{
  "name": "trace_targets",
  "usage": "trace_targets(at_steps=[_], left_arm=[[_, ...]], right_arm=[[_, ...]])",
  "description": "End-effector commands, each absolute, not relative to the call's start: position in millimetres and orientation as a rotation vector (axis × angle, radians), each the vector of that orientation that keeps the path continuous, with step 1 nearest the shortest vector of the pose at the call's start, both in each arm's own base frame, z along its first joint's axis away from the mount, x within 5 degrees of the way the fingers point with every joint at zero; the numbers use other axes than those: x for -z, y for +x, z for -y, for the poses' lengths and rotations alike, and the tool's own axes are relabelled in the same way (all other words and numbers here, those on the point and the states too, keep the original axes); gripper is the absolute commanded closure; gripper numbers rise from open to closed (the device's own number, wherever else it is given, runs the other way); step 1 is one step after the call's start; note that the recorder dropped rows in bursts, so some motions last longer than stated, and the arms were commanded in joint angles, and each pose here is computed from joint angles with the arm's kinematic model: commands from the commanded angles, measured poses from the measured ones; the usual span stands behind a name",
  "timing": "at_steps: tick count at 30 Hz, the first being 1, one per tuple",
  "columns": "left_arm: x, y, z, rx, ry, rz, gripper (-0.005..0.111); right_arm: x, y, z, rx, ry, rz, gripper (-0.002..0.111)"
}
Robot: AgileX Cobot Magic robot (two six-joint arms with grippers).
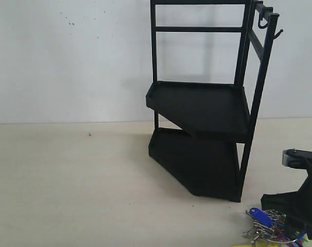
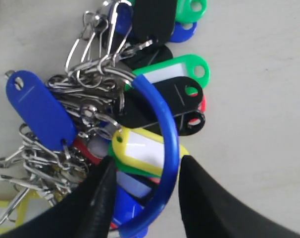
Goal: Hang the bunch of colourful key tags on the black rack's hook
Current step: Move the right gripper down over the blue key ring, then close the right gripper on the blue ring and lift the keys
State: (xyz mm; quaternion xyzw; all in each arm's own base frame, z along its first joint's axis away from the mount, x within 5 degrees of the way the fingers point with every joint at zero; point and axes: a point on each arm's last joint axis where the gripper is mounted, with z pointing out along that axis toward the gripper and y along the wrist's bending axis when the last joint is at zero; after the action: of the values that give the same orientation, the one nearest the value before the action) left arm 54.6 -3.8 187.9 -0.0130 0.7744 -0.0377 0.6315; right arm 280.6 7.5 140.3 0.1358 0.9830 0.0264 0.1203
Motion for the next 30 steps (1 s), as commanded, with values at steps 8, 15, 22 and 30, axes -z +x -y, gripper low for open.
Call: trace_targets(at_steps=[8,15,22,30], left_arm=[[-188,55,4,0.079,-0.024,-1.766,0.102],[-188,55,4,0.079,-0.024,-1.766,0.102],[-188,55,4,0.079,-0.024,-1.766,0.102],[-188,55,4,0.079,-0.024,-1.766,0.102]], right_arm=[[-140,282,-6,-0.071,0.398,-2.857,0.108],[-189,272,-6,-0.100,0.374,-2.715,0.108],[-243,251,-4,-0.092,0.284,-2.536,0.108],[-302,225,-10,-0.150,0.123,-2.380,0.108]])
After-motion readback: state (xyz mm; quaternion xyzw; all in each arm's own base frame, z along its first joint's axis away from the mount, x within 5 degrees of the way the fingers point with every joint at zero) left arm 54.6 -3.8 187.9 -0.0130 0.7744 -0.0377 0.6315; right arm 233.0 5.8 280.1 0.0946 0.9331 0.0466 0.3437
